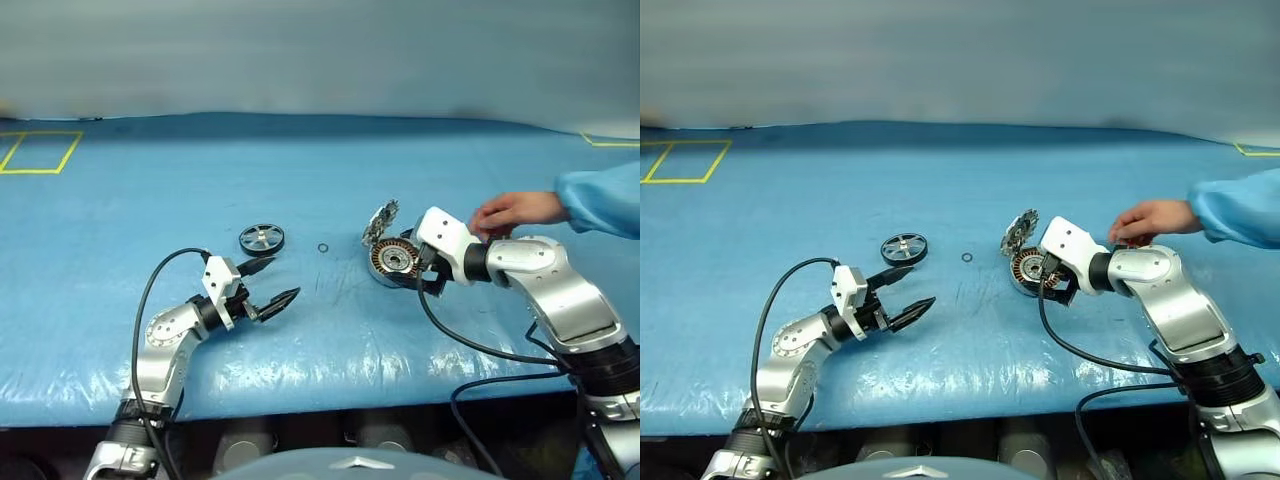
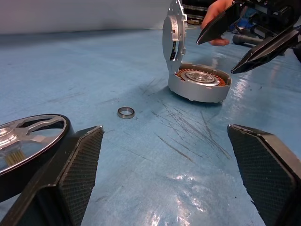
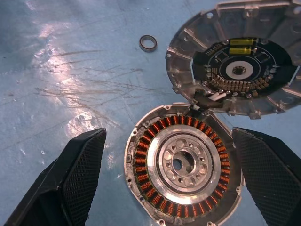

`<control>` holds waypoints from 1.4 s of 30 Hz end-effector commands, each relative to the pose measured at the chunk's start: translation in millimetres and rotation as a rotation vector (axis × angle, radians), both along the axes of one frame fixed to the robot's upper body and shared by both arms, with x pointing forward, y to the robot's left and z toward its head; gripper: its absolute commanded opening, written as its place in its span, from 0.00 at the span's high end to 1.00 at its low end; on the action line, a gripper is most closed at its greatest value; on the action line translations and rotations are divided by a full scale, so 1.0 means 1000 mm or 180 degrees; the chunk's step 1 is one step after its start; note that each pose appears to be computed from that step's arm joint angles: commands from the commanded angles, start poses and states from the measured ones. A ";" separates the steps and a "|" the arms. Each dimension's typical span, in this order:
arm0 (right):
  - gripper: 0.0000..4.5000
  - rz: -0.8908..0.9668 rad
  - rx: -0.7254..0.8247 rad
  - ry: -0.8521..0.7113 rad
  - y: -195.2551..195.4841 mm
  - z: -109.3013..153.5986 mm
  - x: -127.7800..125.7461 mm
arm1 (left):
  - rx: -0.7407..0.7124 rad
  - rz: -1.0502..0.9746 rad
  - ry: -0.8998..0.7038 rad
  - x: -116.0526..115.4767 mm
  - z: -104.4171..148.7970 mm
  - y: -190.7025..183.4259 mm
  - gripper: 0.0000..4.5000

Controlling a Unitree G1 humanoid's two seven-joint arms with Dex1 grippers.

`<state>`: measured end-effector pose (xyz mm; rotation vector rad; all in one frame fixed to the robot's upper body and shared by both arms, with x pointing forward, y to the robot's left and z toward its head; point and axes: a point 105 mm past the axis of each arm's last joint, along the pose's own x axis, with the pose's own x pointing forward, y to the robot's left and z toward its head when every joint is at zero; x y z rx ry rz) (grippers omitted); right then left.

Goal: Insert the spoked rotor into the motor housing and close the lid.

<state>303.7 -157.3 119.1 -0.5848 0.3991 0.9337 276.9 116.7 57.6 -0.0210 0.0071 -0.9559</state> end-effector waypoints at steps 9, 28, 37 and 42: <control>0.00 -0.0037 0.0028 -0.0079 -0.001 0.001 -0.002 | -0.0003 -0.0011 -0.0061 -0.007 0.001 -0.004 0.00; 0.00 -0.0067 -0.0374 -0.0009 -0.011 -0.023 -0.001 | 0.0000 -0.0106 -0.0035 -0.009 0.003 -0.013 0.00; 0.00 0.0078 -0.0730 0.0024 -0.009 -0.038 0.009 | -0.0004 -0.0107 0.0022 -0.010 -0.003 -0.013 0.00; 0.04 0.0199 -0.0998 0.0076 -0.011 -0.043 0.009 | -0.0010 -0.0091 0.0063 -0.011 -0.008 -0.014 0.00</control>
